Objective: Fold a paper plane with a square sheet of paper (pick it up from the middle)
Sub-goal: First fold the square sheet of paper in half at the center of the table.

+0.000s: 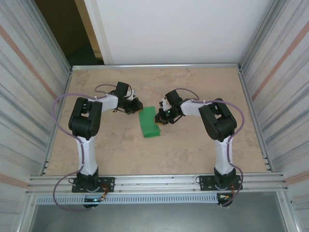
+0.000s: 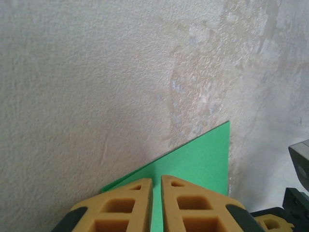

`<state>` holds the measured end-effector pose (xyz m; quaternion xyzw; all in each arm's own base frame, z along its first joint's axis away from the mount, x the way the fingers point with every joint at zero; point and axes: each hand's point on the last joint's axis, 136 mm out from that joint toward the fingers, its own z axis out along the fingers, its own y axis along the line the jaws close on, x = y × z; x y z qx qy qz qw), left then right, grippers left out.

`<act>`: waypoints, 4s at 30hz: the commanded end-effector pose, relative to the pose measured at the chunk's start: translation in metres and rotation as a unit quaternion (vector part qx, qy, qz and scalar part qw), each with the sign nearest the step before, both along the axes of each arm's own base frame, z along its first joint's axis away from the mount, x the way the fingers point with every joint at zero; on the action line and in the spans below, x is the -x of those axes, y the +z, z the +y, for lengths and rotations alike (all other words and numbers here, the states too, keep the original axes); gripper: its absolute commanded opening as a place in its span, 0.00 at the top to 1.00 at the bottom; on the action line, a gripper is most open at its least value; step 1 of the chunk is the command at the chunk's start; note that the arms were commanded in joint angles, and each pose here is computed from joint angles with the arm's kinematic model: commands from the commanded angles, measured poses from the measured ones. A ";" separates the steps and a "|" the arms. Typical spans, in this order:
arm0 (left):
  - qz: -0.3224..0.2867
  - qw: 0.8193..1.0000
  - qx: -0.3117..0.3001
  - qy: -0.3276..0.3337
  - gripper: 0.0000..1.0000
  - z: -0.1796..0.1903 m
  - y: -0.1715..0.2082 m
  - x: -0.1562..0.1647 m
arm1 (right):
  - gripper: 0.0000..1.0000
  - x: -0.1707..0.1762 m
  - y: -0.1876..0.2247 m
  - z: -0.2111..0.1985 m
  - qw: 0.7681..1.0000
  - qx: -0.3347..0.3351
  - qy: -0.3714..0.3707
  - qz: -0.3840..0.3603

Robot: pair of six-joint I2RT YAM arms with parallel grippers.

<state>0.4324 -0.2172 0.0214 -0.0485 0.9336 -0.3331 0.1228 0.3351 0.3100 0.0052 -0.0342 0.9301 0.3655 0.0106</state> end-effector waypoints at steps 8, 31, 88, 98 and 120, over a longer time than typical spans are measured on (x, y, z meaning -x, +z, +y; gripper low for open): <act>-0.041 0.997 -0.041 0.049 0.84 0.045 0.037 -0.020 | 0.95 0.063 -0.102 -0.089 0.968 0.217 -0.031 0.121; 0.077 0.995 0.041 -0.042 0.88 -0.052 0.020 0.117 | 0.95 0.068 -0.108 -0.090 0.967 0.222 -0.025 0.125; 0.163 0.986 0.020 -0.009 0.88 -0.010 -0.035 0.188 | 0.95 0.070 -0.116 -0.100 0.963 0.232 -0.037 0.131; 0.099 0.994 0.039 0.018 0.88 0.002 0.015 0.173 | 0.95 0.071 -0.116 -0.101 0.962 0.234 -0.039 0.132; 0.165 0.986 -0.013 -0.018 0.88 -0.012 -0.031 0.207 | 0.95 0.072 -0.117 -0.103 0.962 0.235 -0.039 0.130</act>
